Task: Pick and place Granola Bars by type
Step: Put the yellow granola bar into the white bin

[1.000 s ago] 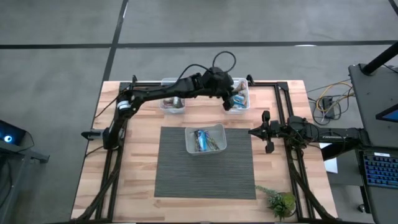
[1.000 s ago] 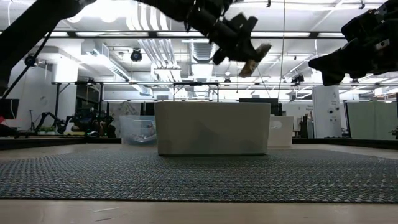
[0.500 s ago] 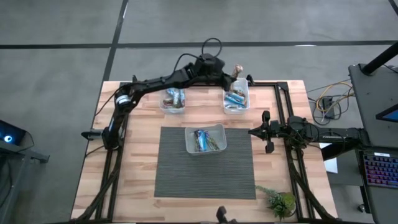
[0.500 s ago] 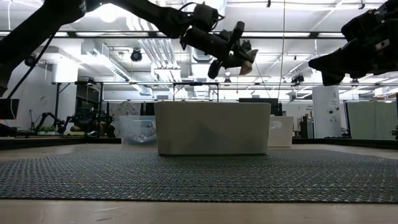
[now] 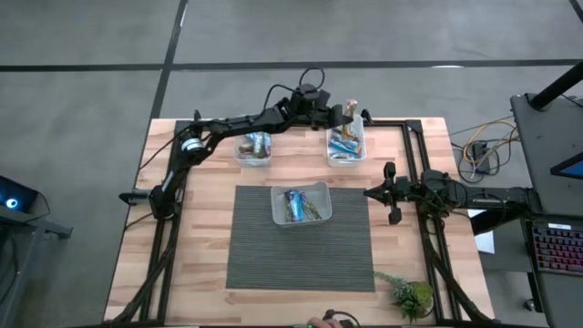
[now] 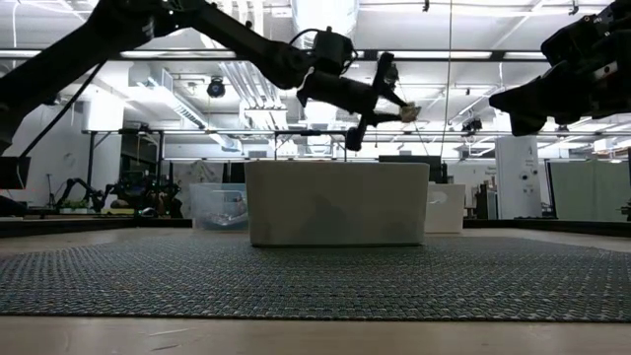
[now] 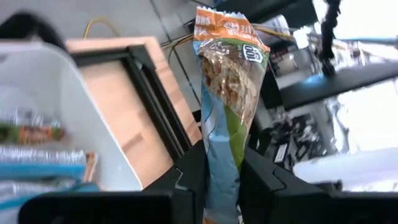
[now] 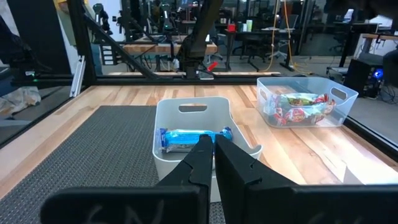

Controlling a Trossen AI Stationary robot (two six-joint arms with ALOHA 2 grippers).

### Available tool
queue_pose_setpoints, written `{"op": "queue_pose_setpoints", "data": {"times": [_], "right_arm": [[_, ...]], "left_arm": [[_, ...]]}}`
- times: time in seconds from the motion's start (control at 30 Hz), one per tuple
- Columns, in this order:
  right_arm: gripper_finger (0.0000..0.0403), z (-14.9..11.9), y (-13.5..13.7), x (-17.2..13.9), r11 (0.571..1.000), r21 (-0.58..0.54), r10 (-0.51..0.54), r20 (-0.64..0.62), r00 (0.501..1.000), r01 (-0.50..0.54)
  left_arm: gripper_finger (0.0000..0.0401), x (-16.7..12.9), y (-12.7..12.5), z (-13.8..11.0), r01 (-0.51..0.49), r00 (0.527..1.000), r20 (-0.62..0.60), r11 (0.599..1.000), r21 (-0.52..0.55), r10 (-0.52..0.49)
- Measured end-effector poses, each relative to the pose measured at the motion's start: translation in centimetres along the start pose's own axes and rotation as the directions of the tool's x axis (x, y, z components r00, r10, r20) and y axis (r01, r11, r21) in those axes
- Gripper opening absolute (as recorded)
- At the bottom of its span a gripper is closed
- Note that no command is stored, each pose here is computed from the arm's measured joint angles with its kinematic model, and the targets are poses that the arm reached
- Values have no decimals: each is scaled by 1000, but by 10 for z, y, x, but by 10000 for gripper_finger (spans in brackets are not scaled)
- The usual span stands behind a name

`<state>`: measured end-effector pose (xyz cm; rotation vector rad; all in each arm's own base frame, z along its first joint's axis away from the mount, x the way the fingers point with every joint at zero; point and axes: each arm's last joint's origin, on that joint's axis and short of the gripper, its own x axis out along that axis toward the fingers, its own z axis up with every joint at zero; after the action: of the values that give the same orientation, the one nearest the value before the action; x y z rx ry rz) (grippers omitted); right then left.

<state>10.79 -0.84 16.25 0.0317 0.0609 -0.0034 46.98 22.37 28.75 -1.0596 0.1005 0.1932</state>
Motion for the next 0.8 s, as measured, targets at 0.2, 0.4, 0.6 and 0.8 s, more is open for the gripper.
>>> {"op": "queue_pose_setpoints", "data": {"times": [0.2, 0.4, 0.6, 0.8], "right_arm": [[9, 0, 0, 0, 1000, 0, 0, 0, 1000, 0], [9, 0, 0, 0, 1000, 0, 0, -1, 1000, 0], [9, 0, 0, 0, 1000, 0, 0, 0, 1000, 0], [9, 0, 0, 0, 1000, 0, 0, 0, 1000, 0]], "left_arm": [[55, 7, 15, -6, -57, 998, -12, 982, -178, 56], [55, 9, 31, -13, -192, 981, -25, 952, -240, 191], [49, 8, 38, -16, -278, 958, -7, 927, -252, 286], [32, 7, 42, -19, -332, 942, -36, 915, -231, 333]]}}
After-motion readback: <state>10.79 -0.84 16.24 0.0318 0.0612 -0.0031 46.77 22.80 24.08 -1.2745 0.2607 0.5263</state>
